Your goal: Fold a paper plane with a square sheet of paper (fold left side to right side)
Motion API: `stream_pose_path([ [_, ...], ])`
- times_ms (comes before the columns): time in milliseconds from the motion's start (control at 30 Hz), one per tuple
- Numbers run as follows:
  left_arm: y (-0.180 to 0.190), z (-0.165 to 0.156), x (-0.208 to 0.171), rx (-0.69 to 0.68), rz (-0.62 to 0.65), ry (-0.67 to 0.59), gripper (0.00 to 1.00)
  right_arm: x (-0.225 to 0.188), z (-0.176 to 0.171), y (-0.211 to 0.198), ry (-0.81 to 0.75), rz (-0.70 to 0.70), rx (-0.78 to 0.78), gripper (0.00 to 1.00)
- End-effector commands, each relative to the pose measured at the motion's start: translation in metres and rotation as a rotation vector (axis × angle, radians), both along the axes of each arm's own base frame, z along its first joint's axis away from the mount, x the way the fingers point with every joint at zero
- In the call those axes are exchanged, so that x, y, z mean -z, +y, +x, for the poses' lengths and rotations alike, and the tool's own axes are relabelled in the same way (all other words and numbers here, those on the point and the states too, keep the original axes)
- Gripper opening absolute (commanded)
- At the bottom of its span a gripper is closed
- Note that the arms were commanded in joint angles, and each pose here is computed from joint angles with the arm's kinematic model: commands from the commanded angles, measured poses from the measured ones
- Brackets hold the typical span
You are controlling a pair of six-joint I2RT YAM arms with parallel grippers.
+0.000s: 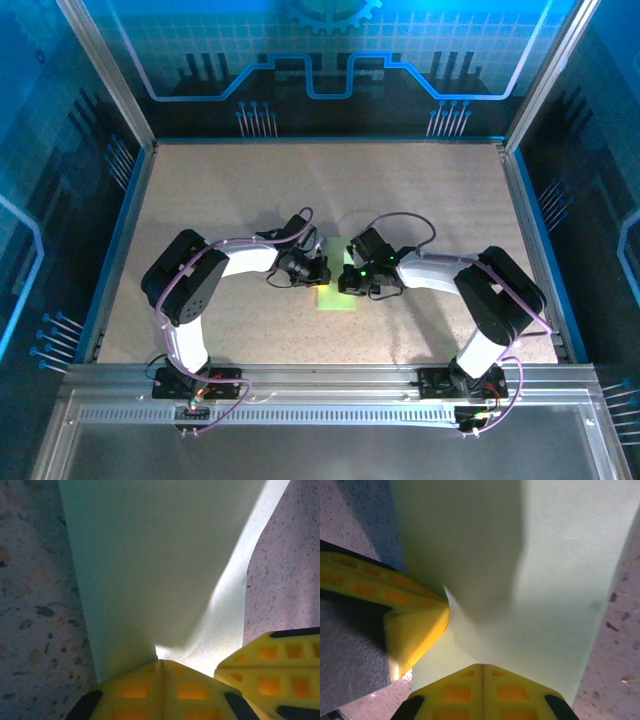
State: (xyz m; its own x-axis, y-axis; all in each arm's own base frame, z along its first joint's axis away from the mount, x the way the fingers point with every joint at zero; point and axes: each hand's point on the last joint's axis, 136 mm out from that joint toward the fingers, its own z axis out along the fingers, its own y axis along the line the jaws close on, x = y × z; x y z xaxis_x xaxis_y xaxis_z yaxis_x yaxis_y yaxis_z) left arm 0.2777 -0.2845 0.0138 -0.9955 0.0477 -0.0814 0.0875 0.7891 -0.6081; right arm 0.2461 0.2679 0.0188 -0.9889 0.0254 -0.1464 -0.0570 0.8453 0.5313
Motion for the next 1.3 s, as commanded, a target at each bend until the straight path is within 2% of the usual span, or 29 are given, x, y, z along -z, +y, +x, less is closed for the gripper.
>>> stream_pose_path([
  [0,0.002,-0.011,0.009,-0.005,0.037,0.053,0.00,-0.002,0.002,0.012,-0.006,0.028,-0.001,0.00],
  [200,-0.001,-0.010,0.006,-0.007,0.026,0.052,0.00,0.005,0.000,0.012,0.012,0.019,-0.006,0.00],
  [533,-0.017,0.013,-0.018,-0.002,-0.035,-0.014,0.00,0.035,-0.023,-0.024,0.108,-0.179,-0.019,0.00],
  [767,-0.013,0.024,-0.007,-0.017,-0.029,-0.046,0.00,0.045,-0.028,-0.034,0.124,-0.229,-0.028,0.00],
  [1267,0.008,0.019,0.015,-0.026,0.027,-0.043,0.00,0.046,-0.033,-0.044,0.138,-0.294,-0.065,0.00],
])
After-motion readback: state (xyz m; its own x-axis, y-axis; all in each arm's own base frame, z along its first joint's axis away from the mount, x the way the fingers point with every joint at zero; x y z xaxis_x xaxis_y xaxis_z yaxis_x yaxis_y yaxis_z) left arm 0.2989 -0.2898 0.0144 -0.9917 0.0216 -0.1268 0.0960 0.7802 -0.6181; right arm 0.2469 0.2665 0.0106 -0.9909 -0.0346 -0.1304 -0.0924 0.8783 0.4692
